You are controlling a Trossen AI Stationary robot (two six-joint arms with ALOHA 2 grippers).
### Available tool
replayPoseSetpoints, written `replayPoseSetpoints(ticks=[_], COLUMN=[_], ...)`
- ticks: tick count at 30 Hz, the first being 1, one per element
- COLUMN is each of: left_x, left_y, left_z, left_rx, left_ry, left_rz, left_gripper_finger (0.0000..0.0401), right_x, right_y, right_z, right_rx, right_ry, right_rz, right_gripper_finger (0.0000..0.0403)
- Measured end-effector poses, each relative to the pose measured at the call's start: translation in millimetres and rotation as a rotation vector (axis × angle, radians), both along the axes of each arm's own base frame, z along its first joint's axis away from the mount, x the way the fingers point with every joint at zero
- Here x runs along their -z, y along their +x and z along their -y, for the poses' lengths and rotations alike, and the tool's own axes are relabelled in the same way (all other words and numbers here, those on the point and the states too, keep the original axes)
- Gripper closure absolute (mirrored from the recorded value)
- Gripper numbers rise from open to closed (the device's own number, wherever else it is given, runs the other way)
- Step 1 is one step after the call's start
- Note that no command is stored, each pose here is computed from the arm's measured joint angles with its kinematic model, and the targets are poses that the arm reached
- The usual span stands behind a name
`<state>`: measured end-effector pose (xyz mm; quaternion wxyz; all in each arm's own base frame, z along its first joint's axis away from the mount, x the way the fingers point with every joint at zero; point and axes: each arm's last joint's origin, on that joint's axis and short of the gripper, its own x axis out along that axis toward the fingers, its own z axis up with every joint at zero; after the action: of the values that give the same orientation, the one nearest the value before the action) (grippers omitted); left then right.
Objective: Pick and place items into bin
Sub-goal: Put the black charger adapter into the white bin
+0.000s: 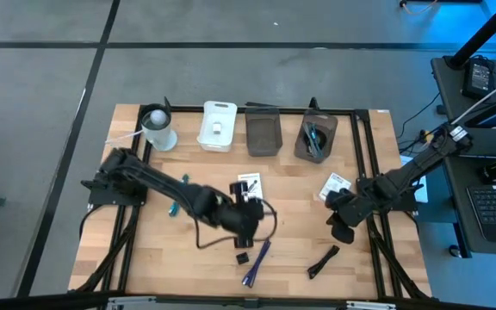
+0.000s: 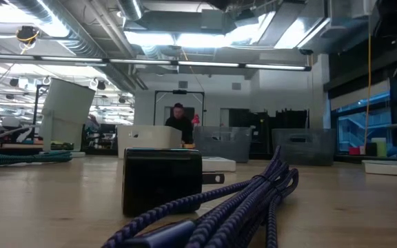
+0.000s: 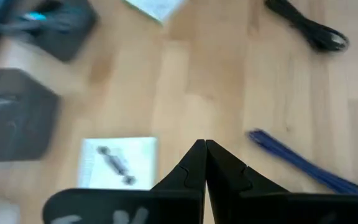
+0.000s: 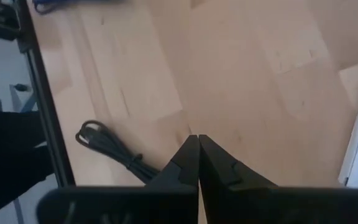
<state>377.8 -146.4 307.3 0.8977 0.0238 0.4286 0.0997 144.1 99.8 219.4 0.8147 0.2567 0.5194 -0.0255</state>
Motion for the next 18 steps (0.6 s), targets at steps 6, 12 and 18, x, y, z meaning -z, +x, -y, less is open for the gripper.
replayPoseSetpoints(ticks=[6, 12, 18], left_x=[29.4, 47.9, 60.4], left_y=[10.4, 14.1, 17.3], left_z=[32.4, 42.1, 47.9], left_rx=[0.075, 0.017, 0.003], left_ry=[-0.061, -0.129, -0.212], left_rz=[-0.108, -0.145, -0.190], left_gripper_finger=[0.0390, 0.0340, 0.0277], right_x=[1.9, 2.3, 2.4], right_y=[-5.4, -6.3, -6.3], right_z=[-3.5, -4.5, -4.6], right_rx=[-0.099, -0.099, -0.085], right_ry=[-0.055, -0.054, -0.047], right_rz=[-0.010, -0.015, -0.020], right_gripper_finger=[0.0399, 0.0399, 0.0399])
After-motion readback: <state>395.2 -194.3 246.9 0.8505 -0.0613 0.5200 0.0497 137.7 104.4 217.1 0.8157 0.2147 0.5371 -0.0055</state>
